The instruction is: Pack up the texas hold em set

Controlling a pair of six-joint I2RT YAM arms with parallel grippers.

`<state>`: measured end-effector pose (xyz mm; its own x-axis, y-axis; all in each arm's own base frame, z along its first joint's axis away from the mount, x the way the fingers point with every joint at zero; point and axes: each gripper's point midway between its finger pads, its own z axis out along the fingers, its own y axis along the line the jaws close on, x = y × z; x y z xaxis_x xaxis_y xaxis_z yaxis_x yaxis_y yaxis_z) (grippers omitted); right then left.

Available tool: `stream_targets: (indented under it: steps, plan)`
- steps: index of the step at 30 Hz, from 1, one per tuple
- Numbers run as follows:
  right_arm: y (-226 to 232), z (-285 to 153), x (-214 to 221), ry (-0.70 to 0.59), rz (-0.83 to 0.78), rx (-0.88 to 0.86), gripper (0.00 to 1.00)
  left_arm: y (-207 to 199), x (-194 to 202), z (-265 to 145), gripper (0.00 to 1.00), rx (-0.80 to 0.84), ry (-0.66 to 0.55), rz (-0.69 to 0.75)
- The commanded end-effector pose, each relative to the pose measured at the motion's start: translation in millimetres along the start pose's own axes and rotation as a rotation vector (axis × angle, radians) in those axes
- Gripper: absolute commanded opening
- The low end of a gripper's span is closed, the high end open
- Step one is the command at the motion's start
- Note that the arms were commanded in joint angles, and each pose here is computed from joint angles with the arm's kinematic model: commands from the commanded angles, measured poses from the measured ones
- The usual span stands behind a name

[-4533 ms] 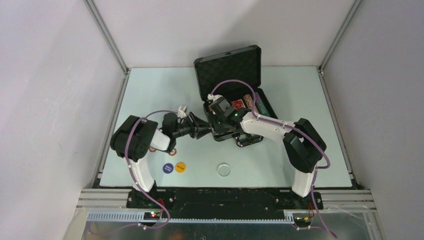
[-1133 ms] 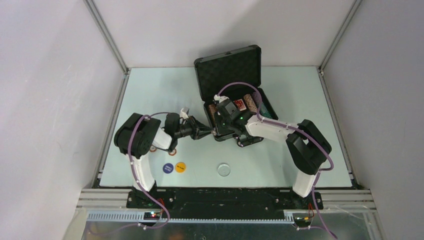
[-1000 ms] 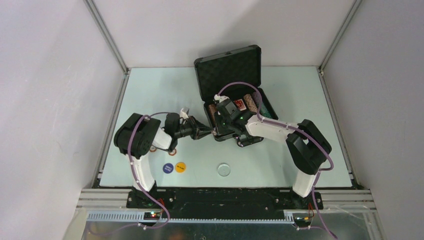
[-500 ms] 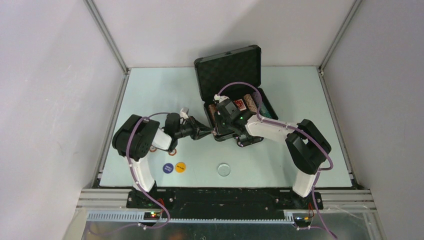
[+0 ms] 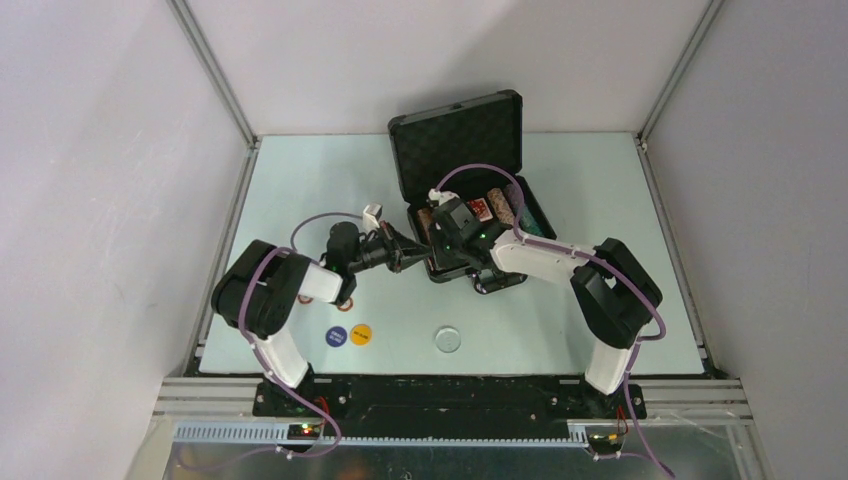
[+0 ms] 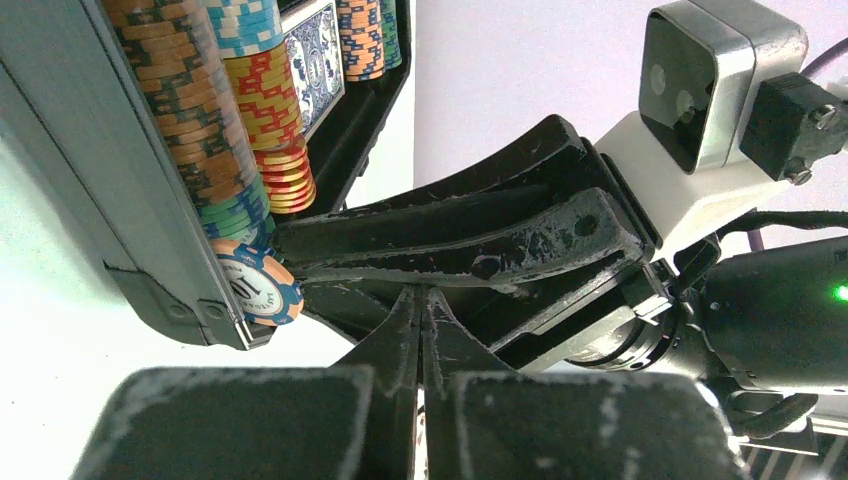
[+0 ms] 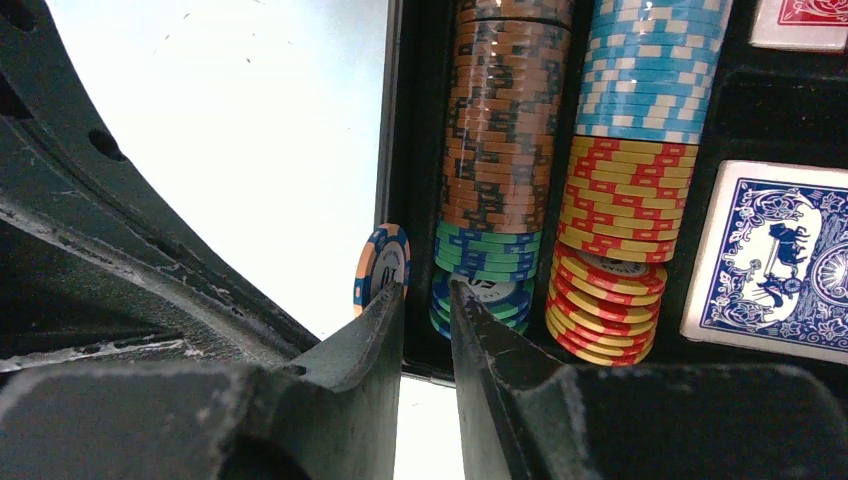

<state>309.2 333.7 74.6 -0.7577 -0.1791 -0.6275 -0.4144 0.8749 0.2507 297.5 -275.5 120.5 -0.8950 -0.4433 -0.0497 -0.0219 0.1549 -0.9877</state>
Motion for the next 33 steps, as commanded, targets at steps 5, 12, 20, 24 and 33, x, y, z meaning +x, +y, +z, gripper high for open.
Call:
stream_targets:
  steps: [5, 12, 20, 24, 33]
  plan:
    - [0, -1, -9, -0.036, 0.001, 0.004, 0.28, -18, -1, 2, 0.01, 0.055, 0.010, 0.045]
    - [1, -1, -9, -0.033, 0.006, -0.001, 0.28, -15, -6, -4, 0.24, 0.046, -0.024, 0.046]
    - [3, 0, -9, -0.033, 0.007, -0.013, 0.28, 14, -19, -14, 0.44, -0.128, -0.075, 0.054]
    - [4, 0, -9, -0.031, 0.007, -0.016, 0.28, 22, -27, -26, 0.45, -0.291, -0.119, 0.143]
    - [4, 2, -7, -0.029, 0.006, -0.015, 0.27, 23, -42, -30, 0.47, -0.487, -0.115, 0.259]
